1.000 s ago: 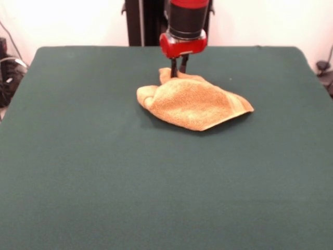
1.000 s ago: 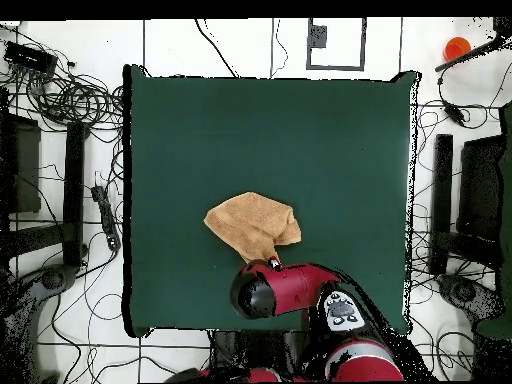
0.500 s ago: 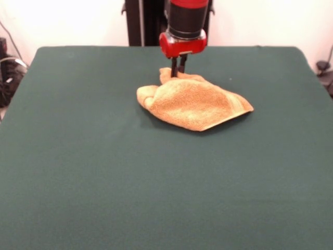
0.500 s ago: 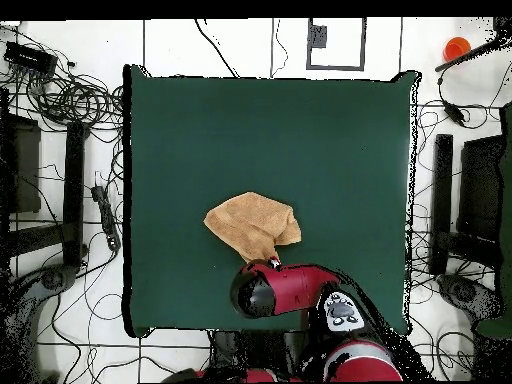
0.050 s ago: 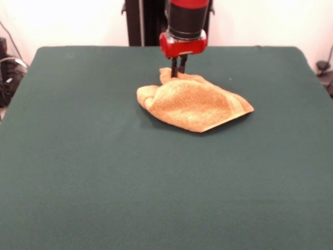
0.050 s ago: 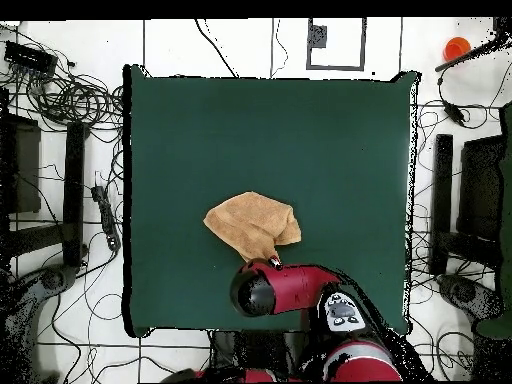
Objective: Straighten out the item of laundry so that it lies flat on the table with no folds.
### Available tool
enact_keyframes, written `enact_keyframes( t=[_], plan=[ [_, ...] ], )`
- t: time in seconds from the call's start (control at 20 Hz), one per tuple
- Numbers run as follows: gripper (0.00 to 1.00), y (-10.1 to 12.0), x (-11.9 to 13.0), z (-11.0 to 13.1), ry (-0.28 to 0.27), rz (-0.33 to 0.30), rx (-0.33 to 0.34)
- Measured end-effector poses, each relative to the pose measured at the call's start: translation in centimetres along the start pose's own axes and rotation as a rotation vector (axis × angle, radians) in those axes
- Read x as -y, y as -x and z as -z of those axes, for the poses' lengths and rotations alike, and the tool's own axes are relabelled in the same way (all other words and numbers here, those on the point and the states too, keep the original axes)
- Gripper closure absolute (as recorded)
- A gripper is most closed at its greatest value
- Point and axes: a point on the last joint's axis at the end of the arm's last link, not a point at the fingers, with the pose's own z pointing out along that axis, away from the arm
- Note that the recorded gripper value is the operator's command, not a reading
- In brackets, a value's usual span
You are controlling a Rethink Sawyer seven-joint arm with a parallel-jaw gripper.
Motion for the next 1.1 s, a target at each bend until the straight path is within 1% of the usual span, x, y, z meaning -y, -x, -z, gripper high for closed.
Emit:
enact_keyframes(
  t=[0.45, 0.75, 1.1],
  plan=[
    [1.0, 0.1, -0.2, -0.2, 0.012, -0.047, -0.012],
    [1.0, 0.3, -0.9, -0.2, 0.027, -0.093, -0.023],
    [1.0, 0.4, -1.7, -0.1, 0.036, -0.121, -0.034]
  ],
)
